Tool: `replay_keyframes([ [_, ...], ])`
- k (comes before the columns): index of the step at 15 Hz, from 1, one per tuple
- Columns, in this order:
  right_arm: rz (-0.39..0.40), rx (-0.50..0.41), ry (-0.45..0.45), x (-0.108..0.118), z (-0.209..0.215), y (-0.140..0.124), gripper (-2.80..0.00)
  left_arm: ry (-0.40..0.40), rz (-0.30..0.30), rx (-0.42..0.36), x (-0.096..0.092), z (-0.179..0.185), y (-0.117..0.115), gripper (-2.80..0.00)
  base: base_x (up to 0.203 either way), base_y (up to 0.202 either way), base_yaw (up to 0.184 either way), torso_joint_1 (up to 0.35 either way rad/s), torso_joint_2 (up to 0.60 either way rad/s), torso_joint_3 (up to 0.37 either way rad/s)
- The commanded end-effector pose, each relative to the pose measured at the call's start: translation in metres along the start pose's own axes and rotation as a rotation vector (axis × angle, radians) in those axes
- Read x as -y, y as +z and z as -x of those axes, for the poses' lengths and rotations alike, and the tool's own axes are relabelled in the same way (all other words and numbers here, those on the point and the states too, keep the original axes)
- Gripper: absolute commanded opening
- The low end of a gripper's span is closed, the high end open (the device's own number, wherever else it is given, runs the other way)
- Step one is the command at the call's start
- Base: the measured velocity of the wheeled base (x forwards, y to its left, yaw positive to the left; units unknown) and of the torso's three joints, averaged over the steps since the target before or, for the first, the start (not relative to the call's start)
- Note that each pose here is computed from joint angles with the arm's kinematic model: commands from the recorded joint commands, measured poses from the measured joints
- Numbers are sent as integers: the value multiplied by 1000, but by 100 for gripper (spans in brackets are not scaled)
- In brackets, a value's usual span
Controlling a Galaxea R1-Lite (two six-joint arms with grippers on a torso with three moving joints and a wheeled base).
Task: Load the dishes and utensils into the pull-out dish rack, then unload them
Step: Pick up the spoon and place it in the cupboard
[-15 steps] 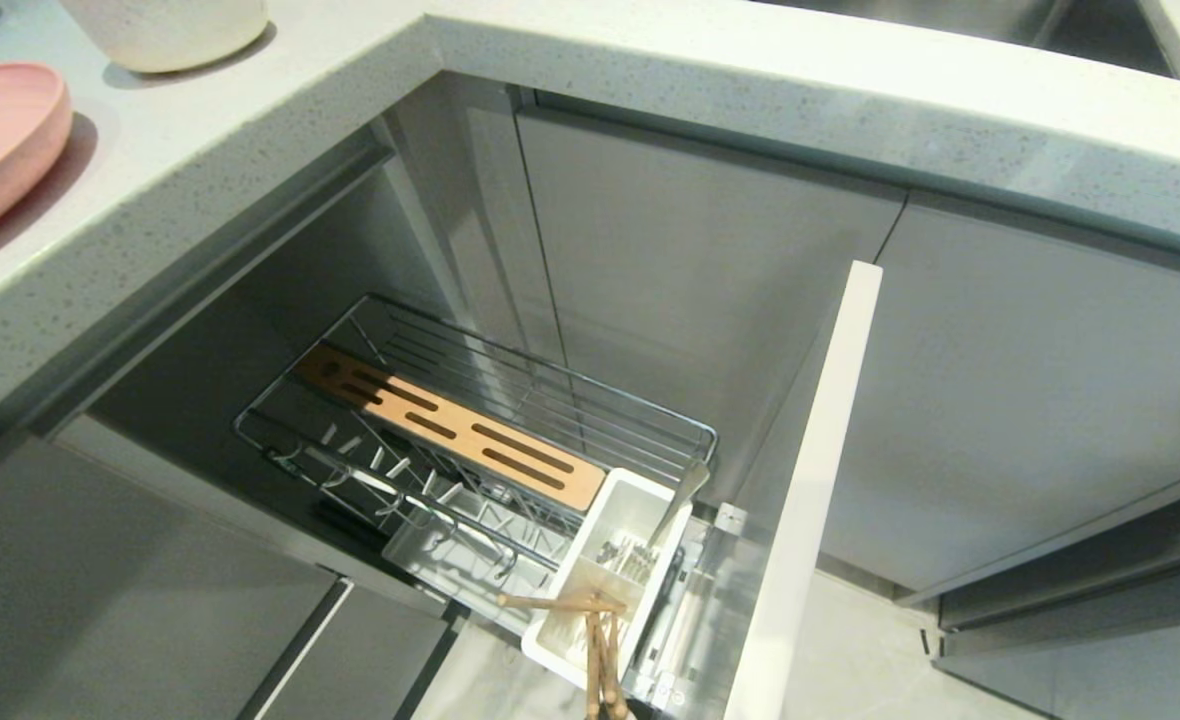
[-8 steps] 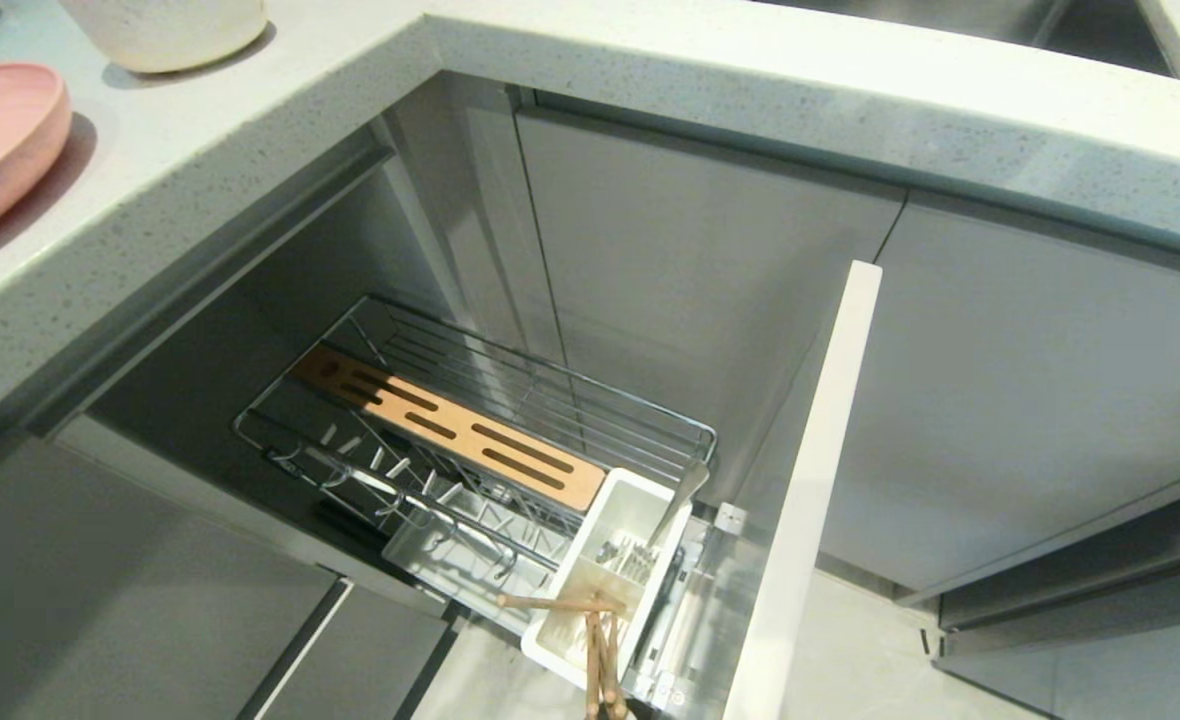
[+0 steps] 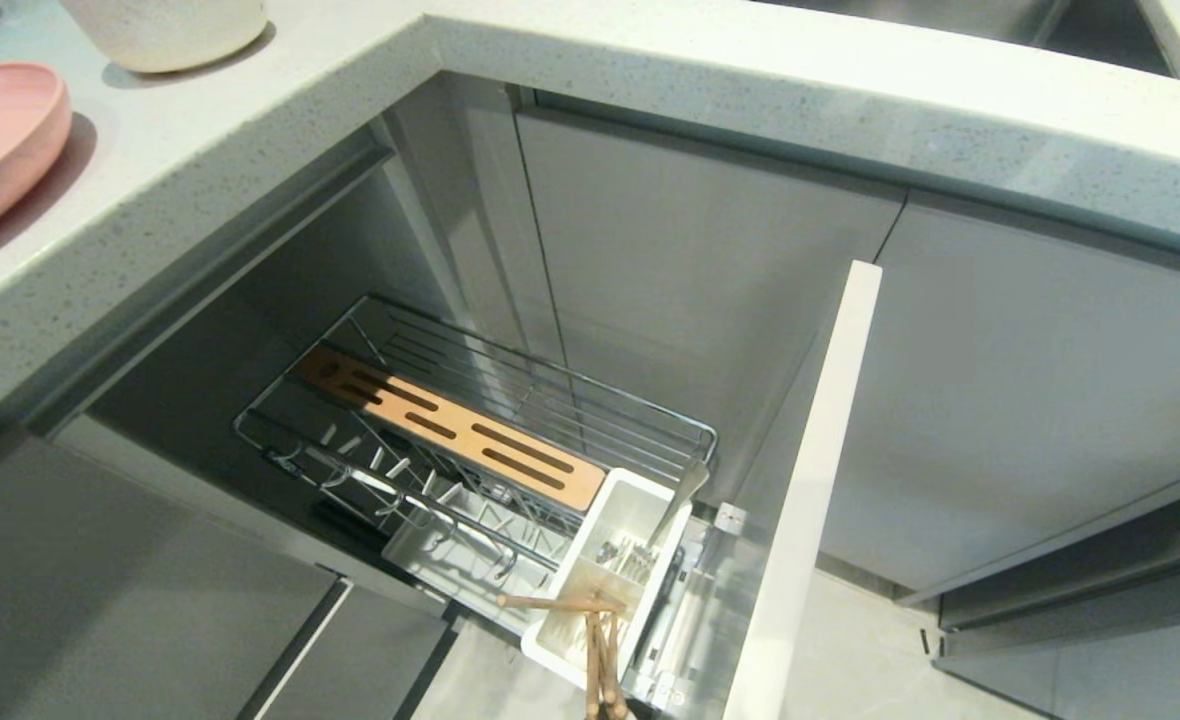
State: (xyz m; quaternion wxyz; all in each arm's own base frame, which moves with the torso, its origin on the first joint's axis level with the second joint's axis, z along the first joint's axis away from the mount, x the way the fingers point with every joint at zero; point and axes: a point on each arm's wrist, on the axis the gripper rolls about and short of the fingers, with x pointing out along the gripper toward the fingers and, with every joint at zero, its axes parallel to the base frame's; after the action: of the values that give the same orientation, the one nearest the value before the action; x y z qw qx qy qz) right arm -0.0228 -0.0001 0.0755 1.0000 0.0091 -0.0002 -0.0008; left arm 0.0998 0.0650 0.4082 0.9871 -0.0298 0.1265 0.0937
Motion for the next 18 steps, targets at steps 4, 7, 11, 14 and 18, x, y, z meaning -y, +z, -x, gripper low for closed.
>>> replay_keyframes([
  [4, 0, -2, 0, 0, 0, 0, -280, -88, 20, -52, 0, -12, 1, 0, 0, 0, 0, 0, 0, 0],
  [7, 0, -2, 0, 0, 0, 0, -280, -116, 23, -60, 1, -13, 1, 0, 0, 0, 0, 0, 0, 0],
  [11, 0, -2, 0, 0, 0, 0, -280, -140, 27, -80, 4, -14, -1, 0, 0, 0, 0, 0, 0, 0],
  [14, 0, -2, 0, 0, 0, 0, -280, -176, 33, -101, 8, -12, -3, 0, 0, 0, 0, 0, 0, 0],
  [18, 0, -2, 0, 0, 0, 0, -280, -196, 35, -114, 11, -10, -3, 0, 0, 0, 0, 0, 0, 0],
])
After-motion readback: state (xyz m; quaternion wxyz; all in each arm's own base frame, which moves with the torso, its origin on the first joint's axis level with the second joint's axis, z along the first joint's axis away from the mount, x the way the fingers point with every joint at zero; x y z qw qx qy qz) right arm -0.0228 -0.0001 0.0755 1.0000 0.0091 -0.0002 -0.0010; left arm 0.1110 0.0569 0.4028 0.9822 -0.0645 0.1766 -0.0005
